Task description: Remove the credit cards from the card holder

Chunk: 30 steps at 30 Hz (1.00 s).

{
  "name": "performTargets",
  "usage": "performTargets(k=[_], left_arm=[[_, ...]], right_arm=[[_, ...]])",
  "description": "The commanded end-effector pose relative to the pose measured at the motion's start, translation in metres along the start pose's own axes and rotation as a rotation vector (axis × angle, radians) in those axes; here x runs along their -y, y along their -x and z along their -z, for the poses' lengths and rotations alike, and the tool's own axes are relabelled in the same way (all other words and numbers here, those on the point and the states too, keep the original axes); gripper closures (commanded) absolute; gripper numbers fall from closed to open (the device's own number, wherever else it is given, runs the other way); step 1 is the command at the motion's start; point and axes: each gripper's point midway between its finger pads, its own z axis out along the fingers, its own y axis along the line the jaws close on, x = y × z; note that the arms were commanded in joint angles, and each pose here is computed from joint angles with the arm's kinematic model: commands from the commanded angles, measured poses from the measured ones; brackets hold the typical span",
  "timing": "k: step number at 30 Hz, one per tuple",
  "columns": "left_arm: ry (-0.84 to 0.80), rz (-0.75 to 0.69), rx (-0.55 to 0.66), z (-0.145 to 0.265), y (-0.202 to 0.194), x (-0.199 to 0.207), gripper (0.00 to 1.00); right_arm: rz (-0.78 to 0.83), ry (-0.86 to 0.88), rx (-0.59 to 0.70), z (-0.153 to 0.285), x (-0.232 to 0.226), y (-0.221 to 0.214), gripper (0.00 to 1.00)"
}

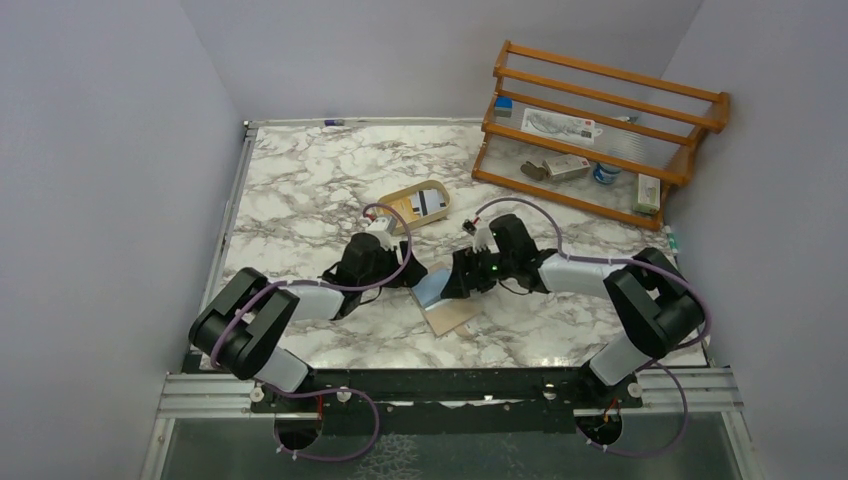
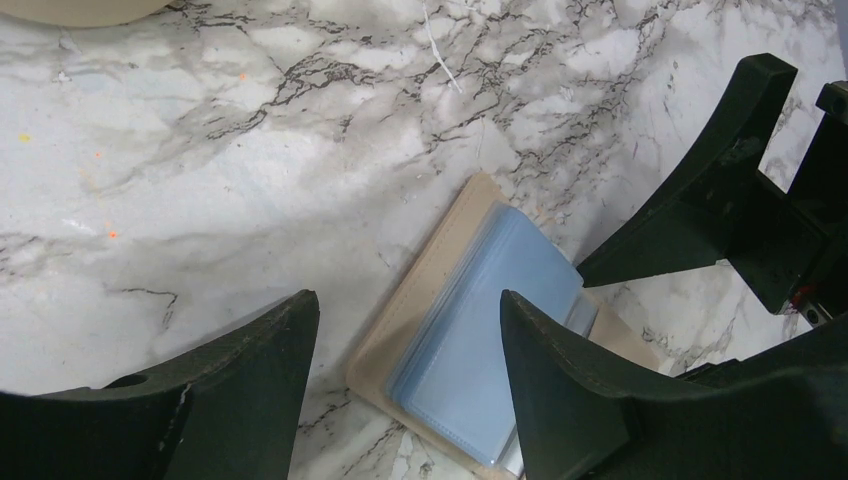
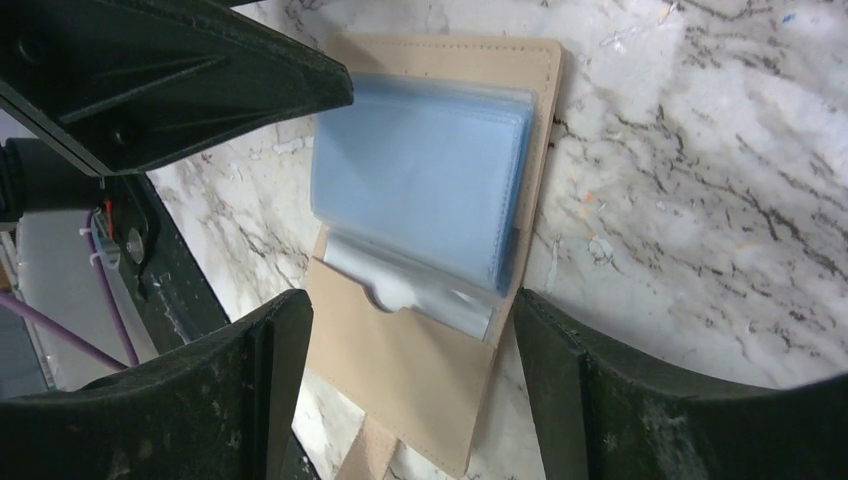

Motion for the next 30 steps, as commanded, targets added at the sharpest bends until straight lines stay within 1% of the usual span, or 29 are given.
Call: performTargets(k=[1,6,13,18,21,24,25,26,27,28,30], left_arm=[[-0.001,-0.002,-0.044,0.011,-0.017,-0.004,0.31],[0.005,0.001,-0.052,0.014,-0.022,-0.007,0.31],[0.007,0.004,-0.057,0.012,-0.023,-0.007,0.31],[0.006,0.005,-0.063,0.011,-0.024,-0.007,0.31],[0.007,0.006,-0.062,0.012,-0.024,-0.007,0.31],[0.012,0.009,-0.061,0.013,-0.025,-0.009,0.31],[0.013,0.010,-0.061,0.013,-0.026,-0.009,0.31],[0.016,0.011,-0.062,0.013,-0.026,-0.010,0.31],[0.017,0.013,-0.063,0.013,-0.027,-0.010,0.31],[0.018,0.014,-0.062,0.013,-0.027,-0.010,0.31],[0.021,0.015,-0.064,0.014,-0.028,-0.011,0.31]], right_arm=[[-0.061,-0.058,-0.051,0.008,0.010,-0.025,0.21],[-0.123,-0.104,-0.068,0.020,0.012,-0.041,0.19],[-0.194,0.011,-0.091,0.022,-0.003,-0.068,0.19],[-0.234,0.108,-0.101,0.016,-0.012,-0.079,0.24],[-0.248,0.149,-0.103,0.014,-0.016,-0.082,0.29],[-0.260,0.176,-0.101,0.012,-0.018,-0.083,0.37],[-0.266,0.182,-0.103,0.012,-0.019,-0.084,0.43],[-0.270,0.186,-0.101,0.012,-0.019,-0.085,0.46],[-0.273,0.192,-0.101,0.012,-0.020,-0.085,0.54],[-0.280,0.193,-0.101,0.011,-0.020,-0.086,0.66],[-0.287,0.196,-0.099,0.011,-0.020,-0.086,0.84]])
